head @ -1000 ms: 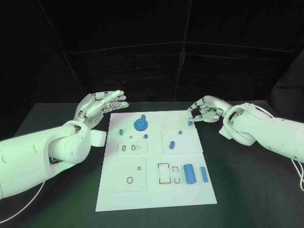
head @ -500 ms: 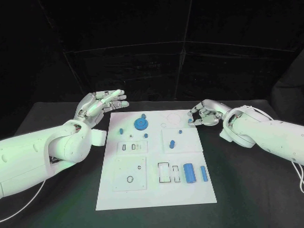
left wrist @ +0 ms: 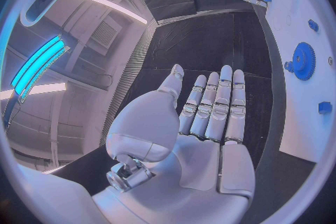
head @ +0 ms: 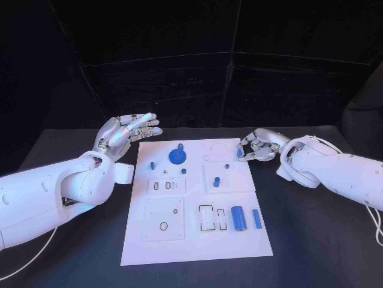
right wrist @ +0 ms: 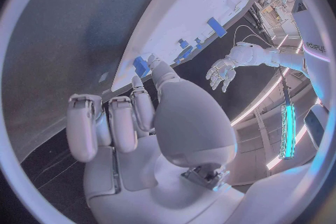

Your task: Assemble the parts on the task board

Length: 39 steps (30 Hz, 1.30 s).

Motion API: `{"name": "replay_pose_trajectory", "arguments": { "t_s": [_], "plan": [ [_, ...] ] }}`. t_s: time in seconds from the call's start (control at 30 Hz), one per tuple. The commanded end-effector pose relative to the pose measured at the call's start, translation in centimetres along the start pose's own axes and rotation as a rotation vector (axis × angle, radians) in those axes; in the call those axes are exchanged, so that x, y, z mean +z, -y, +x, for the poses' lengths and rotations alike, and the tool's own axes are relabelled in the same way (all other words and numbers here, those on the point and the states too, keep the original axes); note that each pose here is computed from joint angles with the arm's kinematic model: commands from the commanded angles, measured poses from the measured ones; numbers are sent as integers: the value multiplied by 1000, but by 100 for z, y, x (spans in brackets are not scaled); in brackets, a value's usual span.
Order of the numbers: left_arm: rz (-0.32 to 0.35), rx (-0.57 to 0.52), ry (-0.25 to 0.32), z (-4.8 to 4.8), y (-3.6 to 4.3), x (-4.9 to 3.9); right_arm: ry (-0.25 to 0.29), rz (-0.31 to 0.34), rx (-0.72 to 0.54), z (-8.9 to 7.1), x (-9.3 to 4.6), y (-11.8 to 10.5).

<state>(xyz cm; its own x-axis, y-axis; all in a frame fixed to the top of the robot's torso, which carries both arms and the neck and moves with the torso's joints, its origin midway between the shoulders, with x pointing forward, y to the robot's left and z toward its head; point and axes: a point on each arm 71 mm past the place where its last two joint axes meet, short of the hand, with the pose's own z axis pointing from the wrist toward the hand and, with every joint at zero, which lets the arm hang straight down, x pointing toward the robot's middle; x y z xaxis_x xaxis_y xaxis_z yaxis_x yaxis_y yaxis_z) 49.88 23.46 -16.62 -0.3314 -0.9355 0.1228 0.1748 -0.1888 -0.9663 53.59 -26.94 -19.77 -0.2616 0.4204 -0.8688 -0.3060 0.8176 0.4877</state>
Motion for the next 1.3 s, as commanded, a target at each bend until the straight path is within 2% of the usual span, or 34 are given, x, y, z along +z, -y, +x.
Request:
{"name": "replay_pose_trajectory", "arguments": {
  "t_s": [0.03,0.73,1.3],
  "plan": [
    [12,-7,-11,12,13,5,-6,-3,-4,3,11,-6],
    [11,-6,-10,10,12,4,-9,0,-3,31,41,-13],
    [10,-5,-7,-6,18,-6,86,20,-2,-24,-2,-72]
  ]
}}
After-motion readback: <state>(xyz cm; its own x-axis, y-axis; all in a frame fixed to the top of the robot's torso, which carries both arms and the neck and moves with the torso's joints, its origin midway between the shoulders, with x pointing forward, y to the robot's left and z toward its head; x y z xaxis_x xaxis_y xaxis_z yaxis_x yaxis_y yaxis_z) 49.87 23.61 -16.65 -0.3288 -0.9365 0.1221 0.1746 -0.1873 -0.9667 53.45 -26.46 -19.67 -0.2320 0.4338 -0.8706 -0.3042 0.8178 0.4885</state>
